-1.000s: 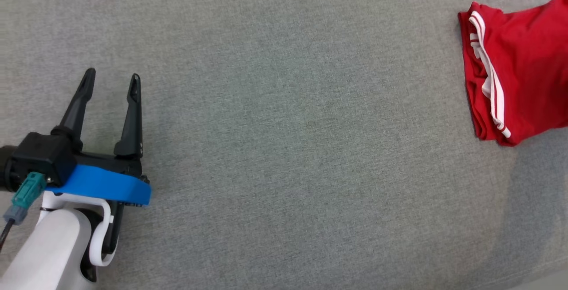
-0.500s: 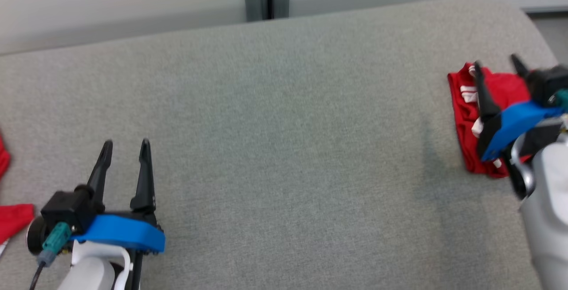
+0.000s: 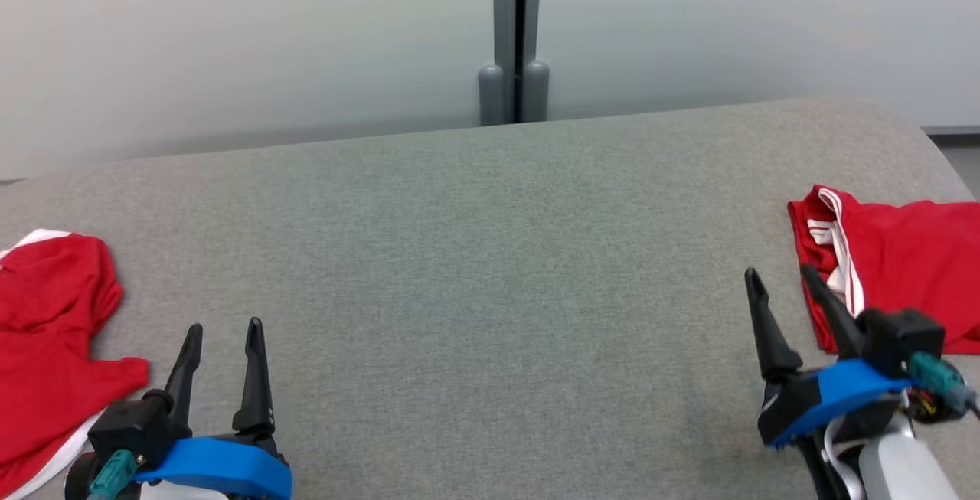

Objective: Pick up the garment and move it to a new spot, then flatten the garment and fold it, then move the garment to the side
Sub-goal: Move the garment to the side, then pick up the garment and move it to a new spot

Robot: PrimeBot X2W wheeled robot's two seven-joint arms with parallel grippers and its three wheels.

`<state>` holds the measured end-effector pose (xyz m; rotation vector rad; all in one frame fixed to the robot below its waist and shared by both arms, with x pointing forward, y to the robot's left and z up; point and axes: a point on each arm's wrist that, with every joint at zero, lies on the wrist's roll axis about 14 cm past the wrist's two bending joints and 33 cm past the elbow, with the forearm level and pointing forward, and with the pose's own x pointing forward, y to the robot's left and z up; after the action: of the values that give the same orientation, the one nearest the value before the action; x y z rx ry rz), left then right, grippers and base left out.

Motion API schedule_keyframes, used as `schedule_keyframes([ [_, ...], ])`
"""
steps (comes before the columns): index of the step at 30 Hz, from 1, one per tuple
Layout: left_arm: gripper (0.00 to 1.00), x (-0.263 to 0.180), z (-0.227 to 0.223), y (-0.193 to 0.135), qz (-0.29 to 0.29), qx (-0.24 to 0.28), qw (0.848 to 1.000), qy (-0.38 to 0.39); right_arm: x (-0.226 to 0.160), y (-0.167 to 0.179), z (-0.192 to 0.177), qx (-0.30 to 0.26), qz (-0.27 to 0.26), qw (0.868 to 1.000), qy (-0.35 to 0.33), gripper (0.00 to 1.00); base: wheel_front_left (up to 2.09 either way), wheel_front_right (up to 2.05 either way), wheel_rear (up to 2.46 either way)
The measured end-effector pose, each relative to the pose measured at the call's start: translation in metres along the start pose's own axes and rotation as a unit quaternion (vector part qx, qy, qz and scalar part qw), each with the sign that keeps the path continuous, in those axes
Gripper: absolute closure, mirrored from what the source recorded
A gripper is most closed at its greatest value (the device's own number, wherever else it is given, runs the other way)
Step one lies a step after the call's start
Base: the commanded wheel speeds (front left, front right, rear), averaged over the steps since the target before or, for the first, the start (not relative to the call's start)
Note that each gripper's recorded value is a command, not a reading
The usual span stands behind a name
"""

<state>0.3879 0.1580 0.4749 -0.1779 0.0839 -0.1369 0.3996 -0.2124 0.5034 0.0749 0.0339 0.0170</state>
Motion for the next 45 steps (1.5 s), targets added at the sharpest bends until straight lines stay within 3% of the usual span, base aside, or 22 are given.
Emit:
schedule_keyframes([
  [14, 0.0, -0.012, -0.006, 0.003, 0.012, -0.01, 1.0, 0.007, -0.02, 0.005, -0.009, 0.007, -0.01, 1.0, 0.014, 0.0, 0.0, 0.0, 0.0],
  [26, 0.0, -0.016, -0.003, 0.018, 0.038, -0.008, 0.999, 0.0, -0.014, 0.018, -0.018, 0.004, 0.008, 0.999, 0.032, 0.0, 0.0, 0.0, 0.0],
  [36, 0.0, -0.047, 0.01, 0.054, 0.097, 0.0, 0.995, -0.023, 0.004, 0.066, -0.023, 0.006, 0.074, 0.996, 0.04, 0.0, 0.0, 0.0, 0.0],
  [45, 0.0, -0.094, 0.011, 0.095, 0.179, -0.002, 0.983, -0.029, 0.022, 0.13, -0.027, 0.004, 0.161, 0.986, 0.045, 0.0, 0.0, 0.0, 0.0],
])
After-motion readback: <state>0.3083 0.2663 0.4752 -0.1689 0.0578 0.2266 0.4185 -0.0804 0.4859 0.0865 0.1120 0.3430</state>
